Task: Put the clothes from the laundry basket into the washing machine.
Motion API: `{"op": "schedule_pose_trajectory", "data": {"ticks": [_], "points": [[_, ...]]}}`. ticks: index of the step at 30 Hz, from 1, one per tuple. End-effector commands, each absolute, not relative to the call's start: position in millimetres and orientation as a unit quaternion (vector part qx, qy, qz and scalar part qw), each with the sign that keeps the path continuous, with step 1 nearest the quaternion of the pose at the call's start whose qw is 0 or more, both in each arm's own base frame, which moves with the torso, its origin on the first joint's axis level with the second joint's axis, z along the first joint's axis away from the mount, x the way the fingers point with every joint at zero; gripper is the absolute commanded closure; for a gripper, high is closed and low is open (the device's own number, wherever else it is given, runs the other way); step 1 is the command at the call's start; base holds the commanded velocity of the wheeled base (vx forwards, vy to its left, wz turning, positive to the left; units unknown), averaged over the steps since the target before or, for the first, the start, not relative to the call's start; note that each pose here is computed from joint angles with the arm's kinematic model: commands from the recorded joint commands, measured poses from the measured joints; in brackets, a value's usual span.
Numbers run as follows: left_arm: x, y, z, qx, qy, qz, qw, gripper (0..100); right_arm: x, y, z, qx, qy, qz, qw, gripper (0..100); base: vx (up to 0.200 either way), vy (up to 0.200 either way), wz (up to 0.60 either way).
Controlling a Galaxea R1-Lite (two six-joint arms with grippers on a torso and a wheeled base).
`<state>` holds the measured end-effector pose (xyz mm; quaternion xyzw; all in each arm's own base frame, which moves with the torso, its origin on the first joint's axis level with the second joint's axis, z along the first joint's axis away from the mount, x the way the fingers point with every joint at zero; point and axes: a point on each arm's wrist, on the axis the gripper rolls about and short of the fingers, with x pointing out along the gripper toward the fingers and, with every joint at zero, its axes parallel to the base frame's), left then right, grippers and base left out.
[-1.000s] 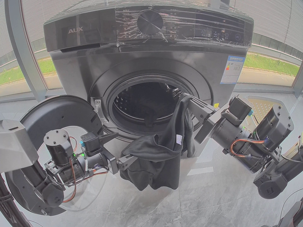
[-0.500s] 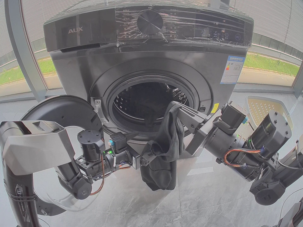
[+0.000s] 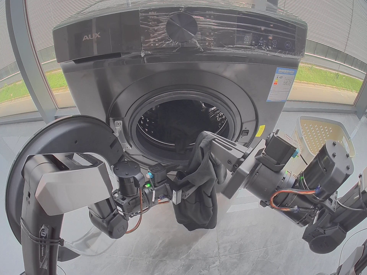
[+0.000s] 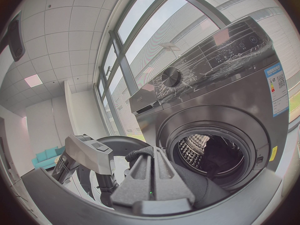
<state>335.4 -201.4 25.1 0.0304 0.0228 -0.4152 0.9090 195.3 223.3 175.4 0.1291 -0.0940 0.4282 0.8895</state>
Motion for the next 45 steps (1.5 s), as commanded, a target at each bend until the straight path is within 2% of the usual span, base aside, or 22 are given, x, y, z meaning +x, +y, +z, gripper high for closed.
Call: {"op": "schedule_pose_trajectory", "data": {"ticks": [1, 10, 15, 16, 21, 26, 34, 42, 45], "points": [[338.8, -206.7, 14.9, 0.030, 0.029, -0.418, 0.907, 100, 193.9, 222.2, 174.7, 0.128, -0.092, 0.430, 0.889, 100, 0.000, 0.000, 0.00], [341.6, -210.3, 17.9, 0.027, 0.019, -0.419, 0.907, 100, 200.6, 220.8, 175.2, 0.128, -0.096, 0.421, 0.893, 100, 0.000, 0.000, 0.00], [330.7, -203.3, 34.4, 0.025, 0.015, -0.420, 0.907, 100, 221.5, 219.6, 177.2, 0.129, -0.107, 0.397, 0.902, 100, 0.000, 0.000, 0.00], [319.4, -197.4, 45.7, 0.023, 0.016, -0.422, 0.906, 100, 239.5, 221.3, 170.2, 0.125, -0.106, 0.381, 0.910, 100, 0.000, 0.000, 0.00], [289.5, -182.4, 65.2, 0.023, 0.025, -0.440, 0.897, 100, 278.5, 226.0, 148.8, 0.117, -0.099, 0.356, 0.922, 100, 0.000, 0.000, 0.00], [262.1, -168.3, 86.9, 0.022, 0.019, -0.461, 0.887, 100, 301.2, 230.2, 137.3, 0.114, -0.098, 0.342, 0.927, 100, 0.000, 0.000, 0.00], [222.8, -150.6, 109.0, 0.013, 0.012, -0.497, 0.868, 100, 311.1, 228.5, 119.7, 0.109, -0.081, 0.329, 0.935, 100, 0.000, 0.000, 0.00], [214.2, -143.4, 121.0, 0.010, -0.006, -0.495, 0.869, 100, 311.6, 226.7, 103.3, 0.101, -0.056, 0.325, 0.939, 100, 0.000, 0.000, 0.00], [214.5, -142.2, 122.8, 0.010, -0.010, -0.493, 0.870, 100, 305.7, 223.2, 89.7, 0.092, -0.028, 0.326, 0.941, 100, 0.000, 0.000, 0.00]]}}
